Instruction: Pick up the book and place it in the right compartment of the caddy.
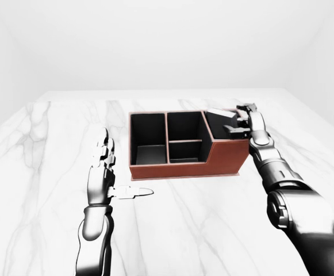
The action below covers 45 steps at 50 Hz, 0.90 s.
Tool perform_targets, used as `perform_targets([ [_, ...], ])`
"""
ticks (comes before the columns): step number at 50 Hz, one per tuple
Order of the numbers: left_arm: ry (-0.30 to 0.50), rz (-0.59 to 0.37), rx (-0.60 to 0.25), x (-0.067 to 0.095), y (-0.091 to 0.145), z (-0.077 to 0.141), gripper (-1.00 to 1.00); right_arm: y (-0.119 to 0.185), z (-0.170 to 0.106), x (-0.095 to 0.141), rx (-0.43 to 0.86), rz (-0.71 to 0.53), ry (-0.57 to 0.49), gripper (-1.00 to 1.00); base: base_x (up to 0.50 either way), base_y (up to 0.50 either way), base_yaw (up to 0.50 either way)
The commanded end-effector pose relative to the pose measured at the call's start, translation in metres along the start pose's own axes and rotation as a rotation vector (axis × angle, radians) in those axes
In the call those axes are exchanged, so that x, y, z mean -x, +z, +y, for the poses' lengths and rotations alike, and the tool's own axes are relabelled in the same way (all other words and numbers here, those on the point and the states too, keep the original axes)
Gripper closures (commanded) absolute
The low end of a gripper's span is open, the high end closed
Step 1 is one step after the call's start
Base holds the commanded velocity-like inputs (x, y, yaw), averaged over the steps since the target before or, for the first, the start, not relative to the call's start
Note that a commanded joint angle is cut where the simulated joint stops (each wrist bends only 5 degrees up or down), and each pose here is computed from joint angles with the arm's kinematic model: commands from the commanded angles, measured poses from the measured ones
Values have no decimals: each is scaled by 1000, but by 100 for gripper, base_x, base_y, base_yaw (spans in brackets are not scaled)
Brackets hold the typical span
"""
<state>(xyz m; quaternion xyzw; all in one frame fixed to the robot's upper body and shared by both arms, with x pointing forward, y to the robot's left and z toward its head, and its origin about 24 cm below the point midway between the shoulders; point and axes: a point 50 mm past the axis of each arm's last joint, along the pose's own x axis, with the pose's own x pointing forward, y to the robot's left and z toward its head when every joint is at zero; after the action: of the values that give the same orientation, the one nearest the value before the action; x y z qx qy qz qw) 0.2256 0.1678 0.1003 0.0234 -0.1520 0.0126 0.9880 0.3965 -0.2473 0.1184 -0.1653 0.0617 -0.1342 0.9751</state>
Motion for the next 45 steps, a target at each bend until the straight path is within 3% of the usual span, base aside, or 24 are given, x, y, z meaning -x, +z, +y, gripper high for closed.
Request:
perform_targets([
  [1, -13, 13, 7, 2, -2, -1, -100, -3, 2, 0, -55, 26, 10, -100, 0, 0, 0],
  [23, -13, 13, 6, 2, -3, -1, -100, 0, 2, -1, -55, 17, 13, -100, 0, 0, 0],
  [34, -14, 10, 5, 1, -2, -1, -100, 25, -4, -4, -76, -70, 6, -100, 0, 0, 0],
  [40, -14, 12, 5, 1, -2, -1, -100, 80, -20, -1, -117, -298, -40, -100, 0, 0, 0],
  [45, -13, 12, 5, 1, -3, -1, -100, 131, -32, 18, -157, -541, -51, -100, 0, 0, 0],
])
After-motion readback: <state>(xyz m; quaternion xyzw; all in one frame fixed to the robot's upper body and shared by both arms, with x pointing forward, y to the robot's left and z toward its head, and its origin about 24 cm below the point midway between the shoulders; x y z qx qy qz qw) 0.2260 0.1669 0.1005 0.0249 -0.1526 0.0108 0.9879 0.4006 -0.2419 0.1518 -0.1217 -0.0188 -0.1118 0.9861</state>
